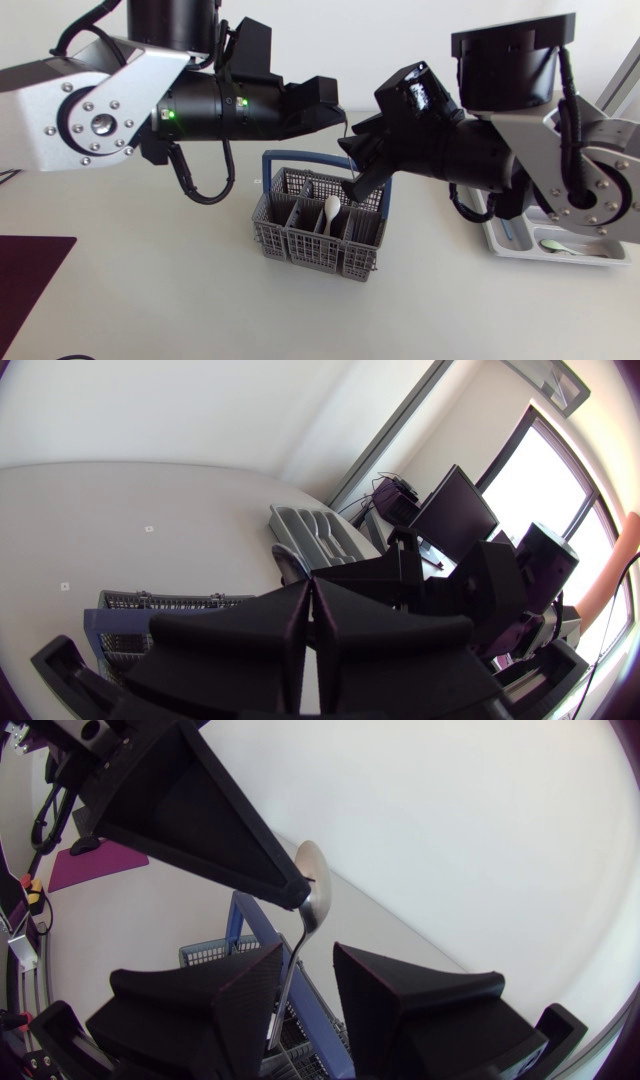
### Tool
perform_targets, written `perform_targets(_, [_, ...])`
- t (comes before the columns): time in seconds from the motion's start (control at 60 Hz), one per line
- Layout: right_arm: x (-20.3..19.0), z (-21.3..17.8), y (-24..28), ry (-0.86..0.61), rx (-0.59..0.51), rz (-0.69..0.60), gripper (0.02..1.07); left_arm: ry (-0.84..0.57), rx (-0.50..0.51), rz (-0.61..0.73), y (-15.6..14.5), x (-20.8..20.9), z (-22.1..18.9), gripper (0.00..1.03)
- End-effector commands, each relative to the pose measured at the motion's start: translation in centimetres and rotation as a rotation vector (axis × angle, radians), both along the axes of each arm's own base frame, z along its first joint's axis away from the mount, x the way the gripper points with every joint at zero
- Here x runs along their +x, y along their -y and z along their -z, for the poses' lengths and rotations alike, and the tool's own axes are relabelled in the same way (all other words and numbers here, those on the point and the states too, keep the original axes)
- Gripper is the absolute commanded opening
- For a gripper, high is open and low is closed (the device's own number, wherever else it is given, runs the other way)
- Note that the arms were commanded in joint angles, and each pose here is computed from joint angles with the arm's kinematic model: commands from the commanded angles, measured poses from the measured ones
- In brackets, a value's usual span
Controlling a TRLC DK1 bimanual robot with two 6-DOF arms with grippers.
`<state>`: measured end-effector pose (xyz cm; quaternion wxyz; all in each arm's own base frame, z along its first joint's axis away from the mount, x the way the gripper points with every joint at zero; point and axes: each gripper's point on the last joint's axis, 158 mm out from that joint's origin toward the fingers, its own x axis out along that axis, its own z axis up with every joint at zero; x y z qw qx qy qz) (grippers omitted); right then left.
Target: Sort the cutlery from the basket into the organizer compartments.
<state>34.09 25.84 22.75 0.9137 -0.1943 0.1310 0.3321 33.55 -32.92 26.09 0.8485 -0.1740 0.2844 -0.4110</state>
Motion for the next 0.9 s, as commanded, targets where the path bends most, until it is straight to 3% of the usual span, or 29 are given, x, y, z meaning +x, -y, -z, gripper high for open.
perform_targets(0.0, [0.4,-0.4,-0.8,0.004,0.012,-0.001,0.26,0.000,-0.031,-0.006,0.3,0.3,-1.2,0.04])
perform_targets(0.15, [0.2,0.1,-1.3,-0.010,0.010,-0.009,0.15,0.001,-0.032,-0.006,0.3,0.3,-1.2,0.04])
perform_targets(0.4, [-0.2,0.9,-1.9,-0.038,-0.009,-0.030,0.08,0.001,-0.048,-0.006,0.4,0.2,-1.7,0.05])
perform_targets(0.467, [-0.4,1.2,-2.1,-0.054,-0.011,-0.045,0.08,0.000,-0.056,-0.010,0.3,0.2,-1.9,0.13])
perform_targets(0.567, [-0.6,1.4,-2.1,-0.077,0.000,-0.063,0.08,0.007,-0.066,-0.006,0.2,0.1,-2.3,0.36])
perform_targets(0.6, [-0.8,1.5,-2.0,-0.085,0.000,-0.071,0.08,0.011,-0.070,-0.007,0.1,0.2,-2.6,0.44])
perform_targets(0.65, [-1.2,1.4,-1.9,-0.101,0.003,-0.088,0.08,0.032,-0.084,-0.024,-0.5,0.7,-3.9,0.67])
perform_targets(0.717, [-1.8,1.2,-1.8,-0.120,0.005,-0.108,0.08,0.057,-0.104,-0.050,-1.4,1.5,-5.6,0.83])
perform_targets(0.817, [-2.6,0.7,-1.1,-0.132,0.009,-0.124,0.08,0.098,-0.127,-0.105,-3.5,3.1,-8.4,0.98])
perform_targets(0.883, [-3.2,0.4,-0.3,-0.143,0.011,-0.131,0.08,0.130,-0.144,-0.138,-4.8,3.8,-10.1,0.98])
